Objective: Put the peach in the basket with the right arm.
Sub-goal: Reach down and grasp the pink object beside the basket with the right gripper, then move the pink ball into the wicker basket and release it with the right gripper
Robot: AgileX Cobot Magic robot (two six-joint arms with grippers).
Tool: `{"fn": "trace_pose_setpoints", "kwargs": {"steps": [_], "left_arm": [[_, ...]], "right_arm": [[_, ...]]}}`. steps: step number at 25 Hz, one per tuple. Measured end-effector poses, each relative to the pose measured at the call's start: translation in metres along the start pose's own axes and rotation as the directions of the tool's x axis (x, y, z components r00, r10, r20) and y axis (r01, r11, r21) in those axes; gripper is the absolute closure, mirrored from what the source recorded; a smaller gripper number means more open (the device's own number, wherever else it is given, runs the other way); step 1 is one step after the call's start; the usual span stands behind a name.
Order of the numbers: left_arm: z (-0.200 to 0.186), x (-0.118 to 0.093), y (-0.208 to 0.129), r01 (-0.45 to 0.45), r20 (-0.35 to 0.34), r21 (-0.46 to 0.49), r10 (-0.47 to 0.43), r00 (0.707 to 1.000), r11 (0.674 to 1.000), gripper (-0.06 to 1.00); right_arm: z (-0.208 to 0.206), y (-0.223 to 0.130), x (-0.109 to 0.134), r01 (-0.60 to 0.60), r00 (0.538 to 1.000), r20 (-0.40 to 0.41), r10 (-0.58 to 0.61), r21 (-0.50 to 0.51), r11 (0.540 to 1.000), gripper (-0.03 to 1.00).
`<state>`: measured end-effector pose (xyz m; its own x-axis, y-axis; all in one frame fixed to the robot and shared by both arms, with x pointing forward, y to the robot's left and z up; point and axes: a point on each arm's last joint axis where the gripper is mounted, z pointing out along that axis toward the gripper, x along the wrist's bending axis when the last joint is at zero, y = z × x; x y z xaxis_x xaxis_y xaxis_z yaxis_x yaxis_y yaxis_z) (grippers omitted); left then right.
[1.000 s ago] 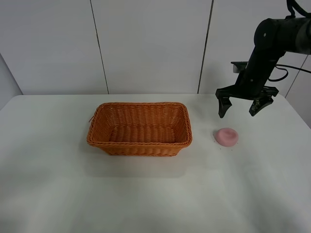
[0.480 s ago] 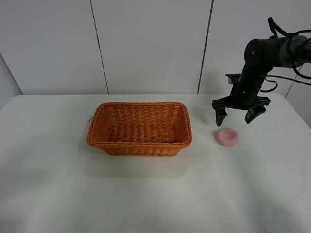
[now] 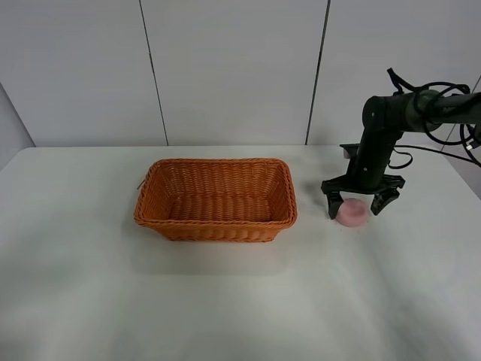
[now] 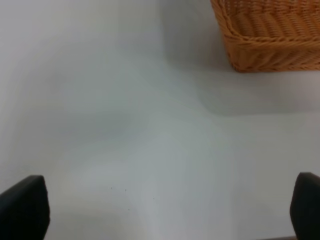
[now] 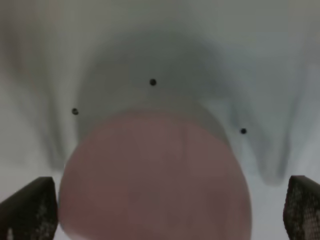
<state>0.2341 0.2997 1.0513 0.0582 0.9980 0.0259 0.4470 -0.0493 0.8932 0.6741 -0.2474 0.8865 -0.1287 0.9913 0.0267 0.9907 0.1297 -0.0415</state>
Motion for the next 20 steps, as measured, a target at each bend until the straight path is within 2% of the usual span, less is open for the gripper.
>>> {"fn": "trace_pose_setpoints", "kwargs": {"steps": [2,4,6,9,10,11,16,18,20], "left_arm": [[0.0,0.0,0.0,0.0,0.0,0.0,0.0,1.0,1.0,-0.04],[0.0,0.0,0.0,0.0,0.0,0.0,0.0,1.0,1.0,-0.04],[0.0,0.0,0.0,0.0,0.0,0.0,0.0,1.0,1.0,-0.04],[0.0,0.0,0.0,0.0,0.0,0.0,0.0,1.0,1.0,-0.04],[0.0,0.0,0.0,0.0,0.0,0.0,0.0,1.0,1.0,-0.04],[0.0,0.0,0.0,0.0,0.0,0.0,0.0,1.0,1.0,-0.04],[0.0,0.0,0.0,0.0,0.0,0.0,0.0,1.0,1.0,-0.04],[0.0,0.0,0.0,0.0,0.0,0.0,0.0,1.0,1.0,-0.04],[0.0,0.0,0.0,0.0,0.0,0.0,0.0,1.0,1.0,-0.04]], "right_arm": [[0.002,0.0,0.0,-0.002,1.0,-0.003,0.002,0.004,1.0,0.28],[0.002,0.0,0.0,-0.002,1.0,-0.003,0.002,0.004,1.0,0.37],[0.002,0.0,0.0,-0.002,1.0,-0.005,0.002,0.004,1.0,0.55],[0.0,-0.001,0.001,-0.003,1.0,-0.006,0.003,0.014,1.0,0.88],[-0.002,0.0,0.001,-0.002,1.0,-0.006,0.002,0.01,1.0,0.93],[-0.004,0.0,0.001,-0.002,1.0,-0.006,0.002,0.006,1.0,0.97],[-0.023,0.006,0.001,0.001,1.0,-0.006,-0.001,0.009,1.0,0.97],[-0.041,0.012,0.001,0.004,1.0,-0.002,-0.004,-0.032,0.999,0.97],[-0.069,0.017,0.002,0.007,1.0,0.002,-0.006,-0.116,0.993,0.97]]}}
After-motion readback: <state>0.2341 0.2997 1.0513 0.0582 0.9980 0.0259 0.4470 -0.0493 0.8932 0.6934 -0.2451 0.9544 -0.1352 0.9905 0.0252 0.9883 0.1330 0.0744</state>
